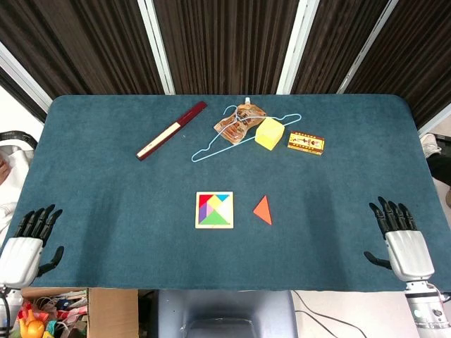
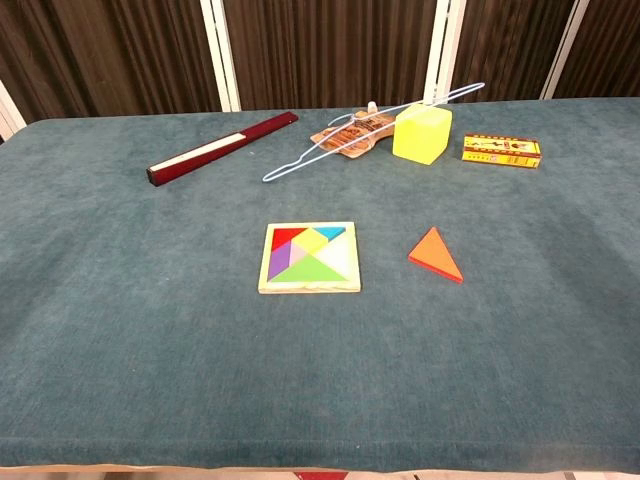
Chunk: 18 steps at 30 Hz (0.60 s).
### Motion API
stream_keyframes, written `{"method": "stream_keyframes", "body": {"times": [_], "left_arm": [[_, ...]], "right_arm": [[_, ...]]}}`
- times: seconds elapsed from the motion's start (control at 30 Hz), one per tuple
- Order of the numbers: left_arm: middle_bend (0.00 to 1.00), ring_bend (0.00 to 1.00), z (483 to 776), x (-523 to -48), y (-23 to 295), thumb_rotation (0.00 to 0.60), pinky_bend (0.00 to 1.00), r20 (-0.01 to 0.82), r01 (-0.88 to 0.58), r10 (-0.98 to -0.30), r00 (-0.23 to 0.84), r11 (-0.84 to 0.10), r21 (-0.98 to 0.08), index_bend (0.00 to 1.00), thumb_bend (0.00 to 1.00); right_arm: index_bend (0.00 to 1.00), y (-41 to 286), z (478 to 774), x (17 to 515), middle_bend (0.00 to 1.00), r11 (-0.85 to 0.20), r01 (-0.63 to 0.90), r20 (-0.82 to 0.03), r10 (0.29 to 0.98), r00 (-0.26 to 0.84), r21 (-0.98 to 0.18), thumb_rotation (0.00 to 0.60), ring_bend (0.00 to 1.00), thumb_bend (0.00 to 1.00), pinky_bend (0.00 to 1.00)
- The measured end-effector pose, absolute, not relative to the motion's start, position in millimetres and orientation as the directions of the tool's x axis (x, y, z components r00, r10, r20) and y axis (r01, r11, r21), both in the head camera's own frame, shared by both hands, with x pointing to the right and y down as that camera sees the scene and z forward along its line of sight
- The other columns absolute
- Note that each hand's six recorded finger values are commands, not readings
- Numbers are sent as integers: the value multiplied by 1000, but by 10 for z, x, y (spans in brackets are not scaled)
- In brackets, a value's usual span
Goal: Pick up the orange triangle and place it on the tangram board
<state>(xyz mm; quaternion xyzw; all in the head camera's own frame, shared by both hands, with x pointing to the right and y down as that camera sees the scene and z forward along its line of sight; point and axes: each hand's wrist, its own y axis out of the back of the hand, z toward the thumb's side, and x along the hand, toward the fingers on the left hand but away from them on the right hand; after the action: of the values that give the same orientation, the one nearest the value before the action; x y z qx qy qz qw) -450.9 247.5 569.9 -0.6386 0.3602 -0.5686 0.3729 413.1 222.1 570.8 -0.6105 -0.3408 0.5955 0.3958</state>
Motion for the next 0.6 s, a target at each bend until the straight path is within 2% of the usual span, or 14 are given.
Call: {"method": "stream_keyframes", "body": {"times": [0.2,0.4,0.53,0.6], "left_arm": [[0,0,5715,-4540,2543,600,74,476,-42,-876,78,-480,-876,0,444],[0,0,5686,-4555,2528,600,73,466,-61,-881,80,-470,-880,0,444],[0,0,5650,-4561,2553,600,74,462,-62,-883,85,-467,-882,0,445],[0,0,5670,-4559,2580,600,74,477,-57,-874,89,-482,-874,0,444]], "right_arm": [[0,2185,5800,4074,0,-467,-74,-472,878,78,-881,600,0,137,0],[2,2055,5977,3891,0,-471,-128,-487,861,150,-873,600,0,137,0],[74,1894,6090,3638,0,-451,-204,-490,839,236,-869,600,0,137,0],[124,1763,6216,3402,0,-442,-265,-509,806,302,-857,600,0,138,0]]}}
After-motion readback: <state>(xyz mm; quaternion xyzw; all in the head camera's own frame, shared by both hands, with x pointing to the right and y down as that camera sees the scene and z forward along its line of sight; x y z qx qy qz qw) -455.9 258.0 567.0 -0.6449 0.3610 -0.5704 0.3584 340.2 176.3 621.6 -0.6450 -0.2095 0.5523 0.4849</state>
